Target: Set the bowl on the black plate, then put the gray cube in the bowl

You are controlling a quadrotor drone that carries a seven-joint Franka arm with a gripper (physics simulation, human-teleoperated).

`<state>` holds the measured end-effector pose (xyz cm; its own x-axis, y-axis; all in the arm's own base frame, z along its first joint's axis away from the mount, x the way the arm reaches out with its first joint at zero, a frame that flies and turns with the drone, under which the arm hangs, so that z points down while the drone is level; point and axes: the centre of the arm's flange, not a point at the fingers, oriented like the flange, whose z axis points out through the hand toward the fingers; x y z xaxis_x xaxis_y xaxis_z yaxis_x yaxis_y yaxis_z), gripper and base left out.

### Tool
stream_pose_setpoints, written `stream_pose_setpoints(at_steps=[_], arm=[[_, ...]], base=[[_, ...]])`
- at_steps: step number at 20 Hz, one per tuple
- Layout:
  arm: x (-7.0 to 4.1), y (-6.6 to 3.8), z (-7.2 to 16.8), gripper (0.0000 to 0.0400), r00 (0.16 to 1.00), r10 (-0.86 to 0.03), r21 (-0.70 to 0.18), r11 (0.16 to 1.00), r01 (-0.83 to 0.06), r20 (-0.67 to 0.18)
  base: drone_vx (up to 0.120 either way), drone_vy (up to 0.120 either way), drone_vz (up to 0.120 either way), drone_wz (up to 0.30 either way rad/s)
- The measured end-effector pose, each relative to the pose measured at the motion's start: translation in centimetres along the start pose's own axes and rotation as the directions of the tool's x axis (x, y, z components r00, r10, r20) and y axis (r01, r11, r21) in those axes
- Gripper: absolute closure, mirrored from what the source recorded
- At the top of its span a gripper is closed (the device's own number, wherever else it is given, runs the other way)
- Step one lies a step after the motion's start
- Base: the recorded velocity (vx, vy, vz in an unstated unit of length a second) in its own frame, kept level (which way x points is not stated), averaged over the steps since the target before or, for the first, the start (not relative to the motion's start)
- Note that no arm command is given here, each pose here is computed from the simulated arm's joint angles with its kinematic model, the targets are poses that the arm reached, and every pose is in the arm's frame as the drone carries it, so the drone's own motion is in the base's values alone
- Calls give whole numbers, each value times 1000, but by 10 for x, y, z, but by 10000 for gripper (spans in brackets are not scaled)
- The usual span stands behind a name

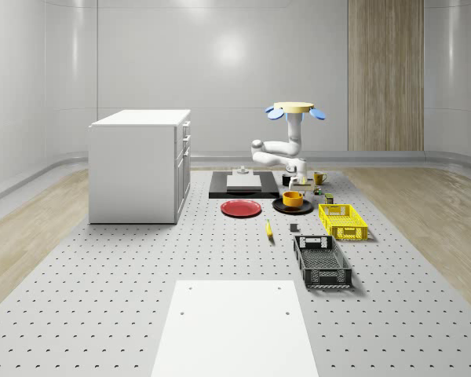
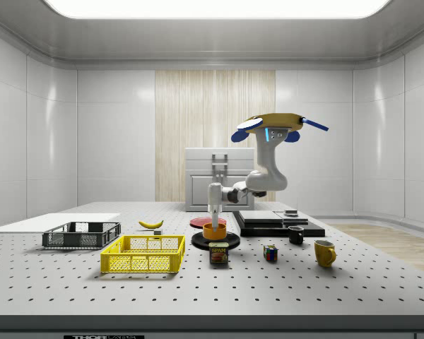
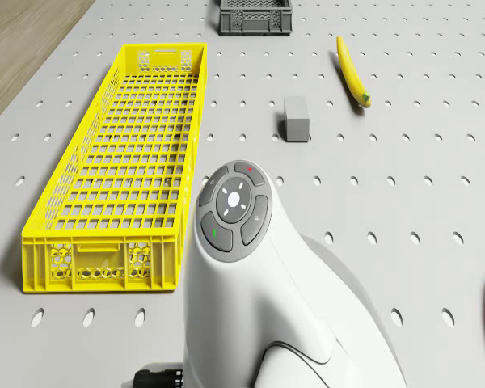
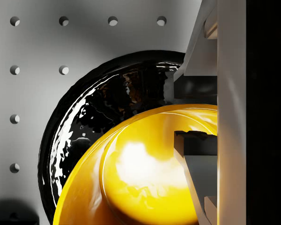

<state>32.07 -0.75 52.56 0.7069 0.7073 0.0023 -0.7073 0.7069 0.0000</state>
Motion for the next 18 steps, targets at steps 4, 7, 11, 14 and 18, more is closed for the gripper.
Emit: stream_pose_setpoints(at_steps=[4, 7, 11, 14, 18], arm=[[-1, -1, 0, 102, 1000, 0, 0, 1000, 0, 0], [-1, -1, -7, 48, 1000, 0, 0, 1000, 0, 0], [-2, -2, -14, 18, 1000, 0, 0, 1000, 0, 0], [-2, -2, -16, 8, 1000, 0, 0, 1000, 0, 0], [-2, -2, -18, 3, 1000, 0, 0, 1000, 0, 0]], base=[[0, 0, 0, 0], [0, 0, 40, 0], [60, -90, 60, 0], [120, -120, 0, 0], [120, -120, 0, 0]])
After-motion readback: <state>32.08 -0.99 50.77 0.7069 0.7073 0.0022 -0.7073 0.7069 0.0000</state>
